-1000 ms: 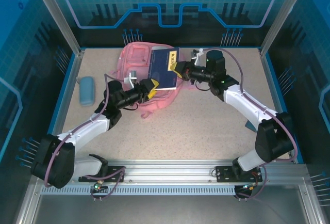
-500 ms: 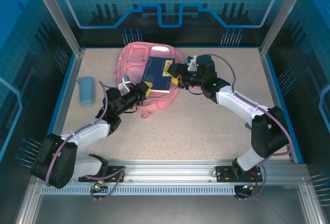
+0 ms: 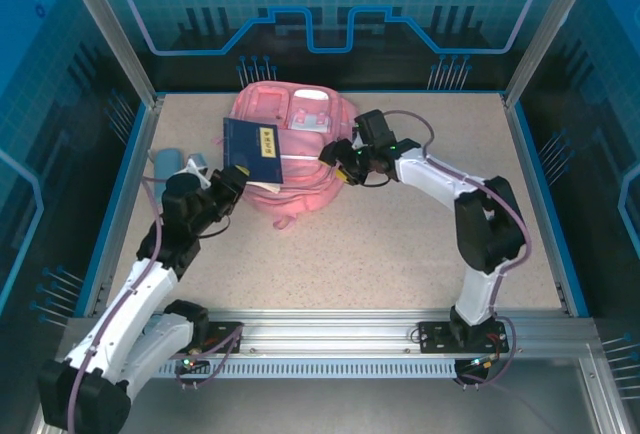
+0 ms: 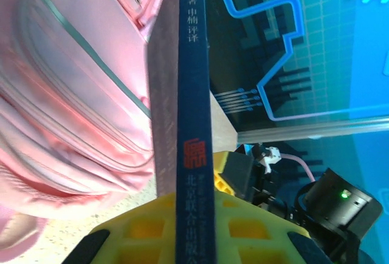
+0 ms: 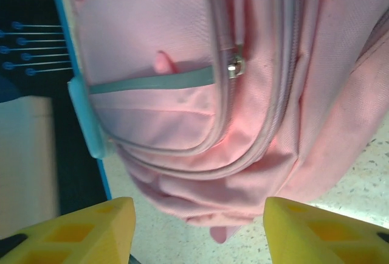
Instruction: Pack the student bag
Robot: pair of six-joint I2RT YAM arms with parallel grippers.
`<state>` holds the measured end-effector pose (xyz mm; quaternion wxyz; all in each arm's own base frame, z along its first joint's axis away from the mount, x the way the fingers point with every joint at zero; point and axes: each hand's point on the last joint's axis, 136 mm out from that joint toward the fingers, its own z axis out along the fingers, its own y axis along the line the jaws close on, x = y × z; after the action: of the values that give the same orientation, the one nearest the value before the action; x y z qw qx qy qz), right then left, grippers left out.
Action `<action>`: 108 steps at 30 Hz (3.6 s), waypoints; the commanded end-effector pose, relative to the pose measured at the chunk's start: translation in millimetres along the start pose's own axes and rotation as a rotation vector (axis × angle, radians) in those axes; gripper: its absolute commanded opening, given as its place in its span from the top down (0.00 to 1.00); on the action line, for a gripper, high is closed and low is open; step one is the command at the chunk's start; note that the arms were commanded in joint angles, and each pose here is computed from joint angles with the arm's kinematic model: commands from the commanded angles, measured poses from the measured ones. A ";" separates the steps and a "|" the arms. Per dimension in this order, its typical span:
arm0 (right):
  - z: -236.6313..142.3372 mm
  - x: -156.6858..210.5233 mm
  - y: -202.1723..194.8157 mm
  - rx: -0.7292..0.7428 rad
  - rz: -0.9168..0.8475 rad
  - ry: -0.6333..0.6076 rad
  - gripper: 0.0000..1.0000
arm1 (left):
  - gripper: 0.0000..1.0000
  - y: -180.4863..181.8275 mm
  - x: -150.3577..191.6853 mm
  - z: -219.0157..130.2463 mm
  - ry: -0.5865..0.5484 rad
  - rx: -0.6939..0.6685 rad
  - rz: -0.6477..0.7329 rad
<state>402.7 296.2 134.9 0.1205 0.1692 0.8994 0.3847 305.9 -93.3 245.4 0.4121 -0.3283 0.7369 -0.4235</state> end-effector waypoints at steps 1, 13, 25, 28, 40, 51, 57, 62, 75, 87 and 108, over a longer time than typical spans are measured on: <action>10.6 2.4 9.6 0.012 -0.027 0.025 0.43 | 1.00 11.1 -9.0 -15.5 -0.025 -0.102 0.090; 54.5 -14.1 -3.0 0.063 0.006 0.065 0.50 | 1.00 6.5 -9.6 -21.8 -0.009 -0.110 0.116; 60.1 -22.5 26.2 -0.086 0.002 0.099 0.83 | 1.00 -13.7 14.8 -15.3 0.141 0.005 0.110; 39.0 -34.7 50.4 -0.174 -0.005 0.074 0.95 | 1.00 -29.2 27.2 -11.6 0.223 0.095 0.111; -69.8 -81.6 149.1 -0.513 0.044 0.009 1.00 | 1.00 -51.7 51.3 4.6 0.333 0.389 0.176; -109.8 -102.1 183.2 -0.605 0.073 -0.005 1.00 | 1.00 3.0 77.3 26.5 0.426 0.279 0.215; -114.7 -107.9 184.7 -0.610 0.075 -0.017 1.00 | 1.00 44.5 95.0 34.4 0.488 0.128 0.225; -111.6 -108.0 178.3 -0.600 0.089 -0.016 1.00 | 1.00 57.1 94.2 35.2 0.478 0.073 0.249; -110.4 -118.7 170.2 -0.589 0.117 -0.038 1.00 | 1.00 87.9 119.4 24.3 0.581 -0.002 0.313; -105.9 -111.2 159.4 -0.577 0.133 -0.016 1.00 | 1.00 55.6 93.4 39.8 0.451 0.046 0.235; -103.1 -93.1 155.4 -0.598 0.156 0.026 1.00 | 1.00 13.1 17.4 134.3 0.104 0.248 -0.104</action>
<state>498.1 290.1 246.6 0.0717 0.2691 0.7653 0.5803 380.7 -152.9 127.8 0.3106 -0.3013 0.7532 -0.4954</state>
